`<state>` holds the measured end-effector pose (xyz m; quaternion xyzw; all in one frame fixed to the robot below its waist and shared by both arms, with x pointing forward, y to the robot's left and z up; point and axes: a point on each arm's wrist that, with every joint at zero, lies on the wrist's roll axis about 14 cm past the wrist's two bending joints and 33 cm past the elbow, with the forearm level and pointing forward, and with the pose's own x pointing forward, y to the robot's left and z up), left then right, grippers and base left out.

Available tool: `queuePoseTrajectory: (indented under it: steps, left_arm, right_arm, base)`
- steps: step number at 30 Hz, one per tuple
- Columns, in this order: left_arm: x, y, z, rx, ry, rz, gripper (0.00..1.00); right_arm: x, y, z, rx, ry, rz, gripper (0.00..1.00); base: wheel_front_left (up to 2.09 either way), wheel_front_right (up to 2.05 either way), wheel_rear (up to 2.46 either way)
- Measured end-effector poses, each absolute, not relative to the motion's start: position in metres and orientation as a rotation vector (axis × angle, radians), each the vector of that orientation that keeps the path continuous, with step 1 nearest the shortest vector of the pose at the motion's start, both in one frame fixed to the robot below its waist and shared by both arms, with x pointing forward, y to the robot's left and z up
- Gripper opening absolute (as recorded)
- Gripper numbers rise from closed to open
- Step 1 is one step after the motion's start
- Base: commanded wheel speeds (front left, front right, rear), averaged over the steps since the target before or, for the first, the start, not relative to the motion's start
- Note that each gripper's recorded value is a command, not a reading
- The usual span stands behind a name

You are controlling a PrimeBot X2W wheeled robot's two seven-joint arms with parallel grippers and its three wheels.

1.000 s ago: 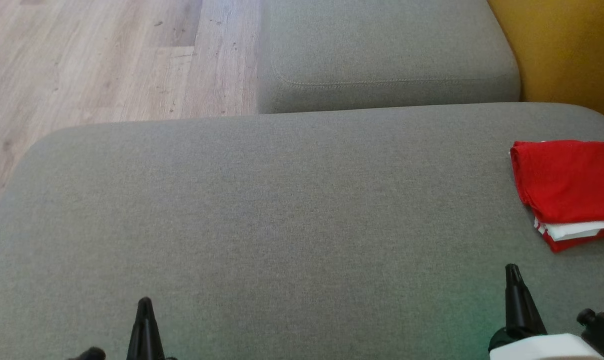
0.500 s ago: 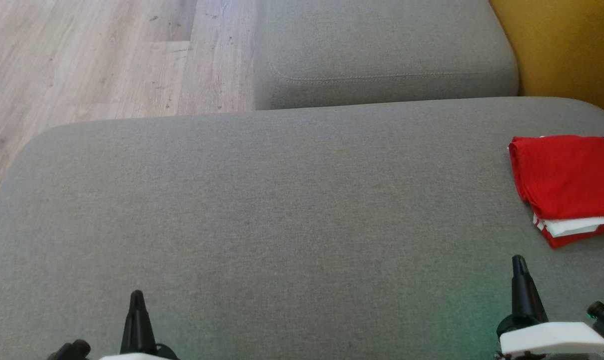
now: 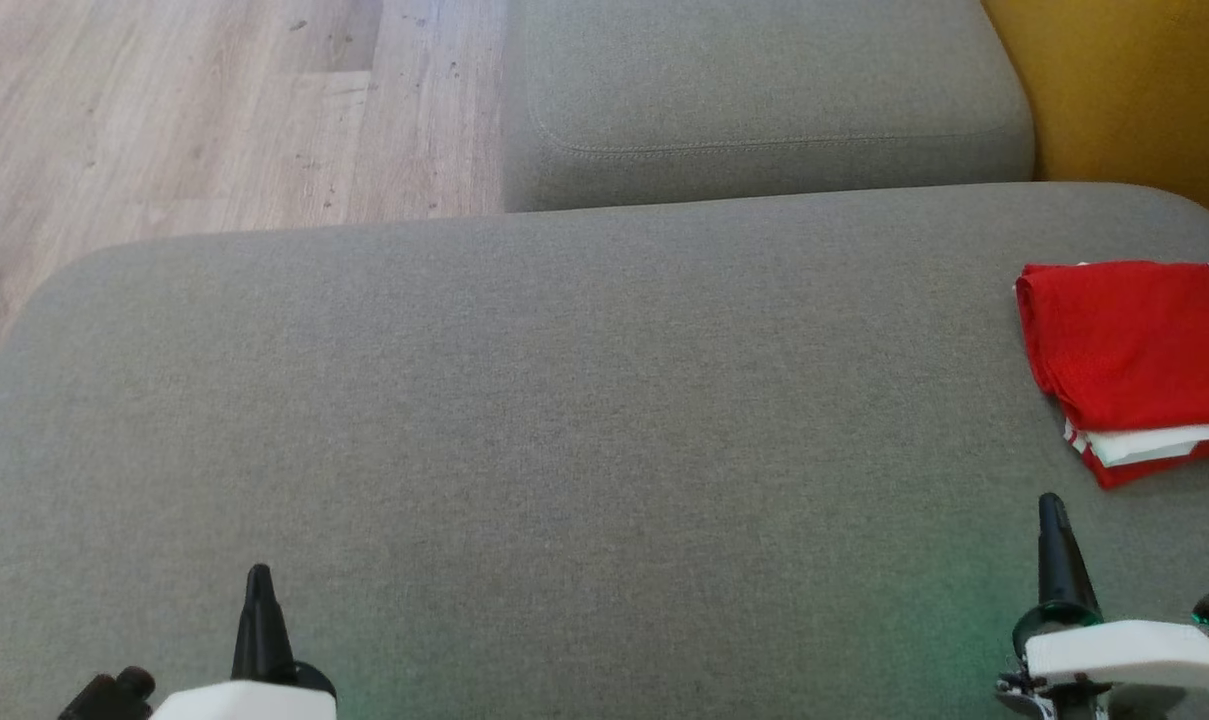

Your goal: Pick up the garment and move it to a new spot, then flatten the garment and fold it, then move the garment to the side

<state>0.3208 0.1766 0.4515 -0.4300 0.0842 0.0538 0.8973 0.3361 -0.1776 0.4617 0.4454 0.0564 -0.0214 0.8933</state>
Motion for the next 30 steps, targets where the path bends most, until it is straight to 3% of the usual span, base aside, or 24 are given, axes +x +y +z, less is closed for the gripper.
queuePoseTrajectory:
  steps: [30]
  left_arm:
    - [0.348, 0.181, 0.46, -1.265, 0.159, 0.098, 0.0]
  right_arm:
    - [0.356, -0.192, 0.467, 1.284, 0.096, -0.093, 0.0]
  base:
    - [0.0, 0.0, 0.0]
